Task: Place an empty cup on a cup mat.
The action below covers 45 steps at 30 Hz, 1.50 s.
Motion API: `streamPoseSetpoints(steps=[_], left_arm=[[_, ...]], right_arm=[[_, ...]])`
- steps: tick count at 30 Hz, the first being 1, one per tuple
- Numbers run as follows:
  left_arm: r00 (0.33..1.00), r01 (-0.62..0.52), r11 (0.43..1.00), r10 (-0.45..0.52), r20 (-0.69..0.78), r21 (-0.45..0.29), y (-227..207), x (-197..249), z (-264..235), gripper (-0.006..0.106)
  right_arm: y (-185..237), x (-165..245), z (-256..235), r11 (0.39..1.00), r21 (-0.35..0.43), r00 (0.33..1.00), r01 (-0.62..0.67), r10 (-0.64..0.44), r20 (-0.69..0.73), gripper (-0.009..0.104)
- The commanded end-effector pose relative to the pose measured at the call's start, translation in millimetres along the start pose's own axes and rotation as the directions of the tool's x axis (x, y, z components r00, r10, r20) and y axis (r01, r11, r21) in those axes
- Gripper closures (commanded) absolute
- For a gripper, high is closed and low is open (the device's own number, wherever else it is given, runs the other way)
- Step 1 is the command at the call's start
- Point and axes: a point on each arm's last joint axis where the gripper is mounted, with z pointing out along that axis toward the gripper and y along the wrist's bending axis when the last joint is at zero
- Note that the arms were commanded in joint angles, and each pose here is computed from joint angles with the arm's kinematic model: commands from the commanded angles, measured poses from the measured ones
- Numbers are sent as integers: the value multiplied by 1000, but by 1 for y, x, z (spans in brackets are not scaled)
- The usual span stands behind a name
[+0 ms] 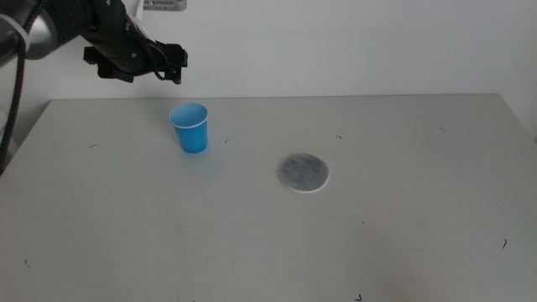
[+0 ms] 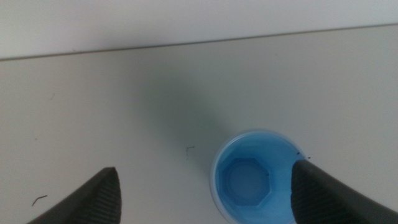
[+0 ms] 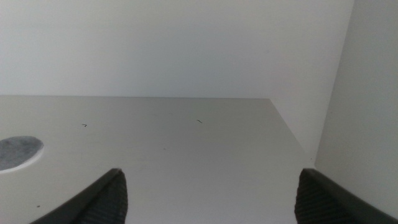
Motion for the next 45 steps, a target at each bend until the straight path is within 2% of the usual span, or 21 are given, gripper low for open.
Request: streamPoseSetpoints(steps=[1, 11, 19, 21, 23, 29, 32, 37, 45], left_arm=[[994, 17, 1000, -20, 105, 21, -4, -17, -21, -5], [1000, 30, 999, -30, 5, 21, -4, 2, 32, -5], [998, 60, 997, -59, -17, 42, -6, 12, 60, -2], [998, 60, 997, -60, -14, 42, -6, 13, 63, 4], [998, 60, 997, -60, -6, 43, -6, 12, 63, 18], [997, 73, 996, -73, 1, 53, -7, 12, 63, 77], [998, 64, 997, -64, -8, 52, -8, 12, 63, 100], [999, 41, 998, -41, -10, 53, -8, 9, 50, 100], [998, 41, 997, -44, 42, 71, -9, -10, -10, 100]], right_arm=[[0, -12, -3, 1000, -1, 994, 17, -17, 109, 1], [0, -12, -3, 1000, -1, 994, 17, -17, 109, 1], [0, -12, -3, 1000, -1, 994, 17, -17, 109, 1], [0, -12, -3, 1000, -1, 994, 17, -17, 109, 1], [0, -12, -3, 1000, -1, 994, 17, -17, 109, 1], [0, -12, -3, 1000, -1, 994, 17, -17, 109, 1], [0, -12, -3, 1000, -1, 994, 17, -17, 109, 1], [0, -12, -3, 1000, -1, 994, 17, -17, 109, 1], [0, -12, -3, 1000, -1, 994, 17, -17, 109, 1]])
